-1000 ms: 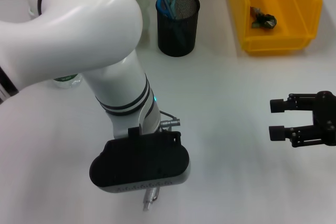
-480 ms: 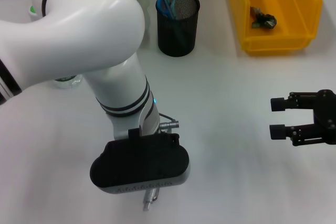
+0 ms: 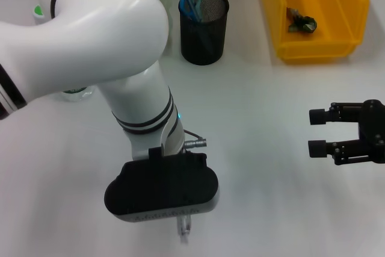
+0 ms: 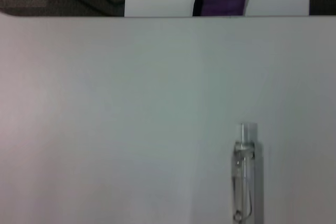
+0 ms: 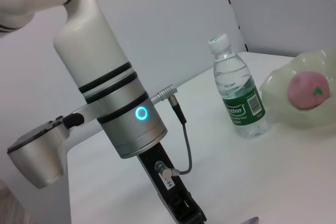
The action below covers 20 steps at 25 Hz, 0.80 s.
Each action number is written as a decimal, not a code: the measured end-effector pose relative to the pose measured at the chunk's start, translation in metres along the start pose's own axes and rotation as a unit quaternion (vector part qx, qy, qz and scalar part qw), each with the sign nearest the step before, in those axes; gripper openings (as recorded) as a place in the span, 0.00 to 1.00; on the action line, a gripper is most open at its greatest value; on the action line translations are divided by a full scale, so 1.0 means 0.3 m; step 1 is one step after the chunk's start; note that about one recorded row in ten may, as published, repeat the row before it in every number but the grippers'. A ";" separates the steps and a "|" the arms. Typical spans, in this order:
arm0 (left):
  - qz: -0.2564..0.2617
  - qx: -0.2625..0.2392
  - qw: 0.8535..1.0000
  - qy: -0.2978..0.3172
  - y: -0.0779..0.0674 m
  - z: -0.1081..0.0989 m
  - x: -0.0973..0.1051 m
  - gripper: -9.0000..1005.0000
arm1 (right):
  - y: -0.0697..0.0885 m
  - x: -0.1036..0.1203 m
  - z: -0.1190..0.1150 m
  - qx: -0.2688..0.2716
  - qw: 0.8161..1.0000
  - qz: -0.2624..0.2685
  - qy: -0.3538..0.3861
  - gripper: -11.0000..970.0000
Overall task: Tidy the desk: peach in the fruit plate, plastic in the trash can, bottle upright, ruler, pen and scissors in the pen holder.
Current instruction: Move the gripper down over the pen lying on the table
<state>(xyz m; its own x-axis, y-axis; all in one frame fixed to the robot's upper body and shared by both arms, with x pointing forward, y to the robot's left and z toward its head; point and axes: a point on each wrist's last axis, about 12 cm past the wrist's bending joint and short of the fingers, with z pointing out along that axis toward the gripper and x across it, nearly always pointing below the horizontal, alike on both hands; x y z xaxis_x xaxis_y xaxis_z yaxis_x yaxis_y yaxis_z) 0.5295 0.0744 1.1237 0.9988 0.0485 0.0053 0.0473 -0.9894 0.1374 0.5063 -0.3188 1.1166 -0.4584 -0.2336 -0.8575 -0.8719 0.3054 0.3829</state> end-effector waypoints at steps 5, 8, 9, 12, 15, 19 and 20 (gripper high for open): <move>-0.002 0.004 1.000 -0.003 0.004 0.002 0.001 0.19 | 0.002 -0.005 0.000 -0.002 1.000 -0.003 -0.003 0.83; -0.005 0.005 1.000 -0.004 0.005 0.003 0.001 0.14 | 0.002 -0.006 -0.003 -0.001 1.000 -0.005 -0.004 0.83; -0.005 0.005 1.000 -0.004 0.005 0.003 0.001 0.12 | 0.002 -0.006 -0.003 -0.001 1.000 -0.005 -0.004 0.83; -0.007 0.005 1.000 -0.003 0.007 0.002 0.000 0.06 | 0.002 -0.007 -0.005 0.000 1.000 -0.006 -0.003 0.83; -0.009 0.006 1.000 -0.002 0.012 0.000 -0.002 0.03 | 0.002 -0.007 -0.005 0.000 1.000 -0.006 -0.003 0.83; -0.012 0.005 1.000 0.002 0.020 -0.004 -0.003 0.05 | 0.003 -0.006 -0.006 0.000 1.000 -0.005 -0.003 0.83; -0.011 0.003 1.000 0.003 0.023 -0.006 -0.003 0.06 | 0.004 -0.006 -0.007 0.000 1.000 -0.006 -0.003 0.83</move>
<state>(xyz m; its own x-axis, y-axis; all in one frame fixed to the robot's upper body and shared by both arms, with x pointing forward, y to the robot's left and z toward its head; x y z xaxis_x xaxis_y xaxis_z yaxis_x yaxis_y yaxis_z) 0.5288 0.0677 1.1265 0.9975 0.0702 0.0093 0.0683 -0.9889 0.1320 0.5057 -0.3199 1.1191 -0.4476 -0.2312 -0.8638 -0.8769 0.3029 0.3733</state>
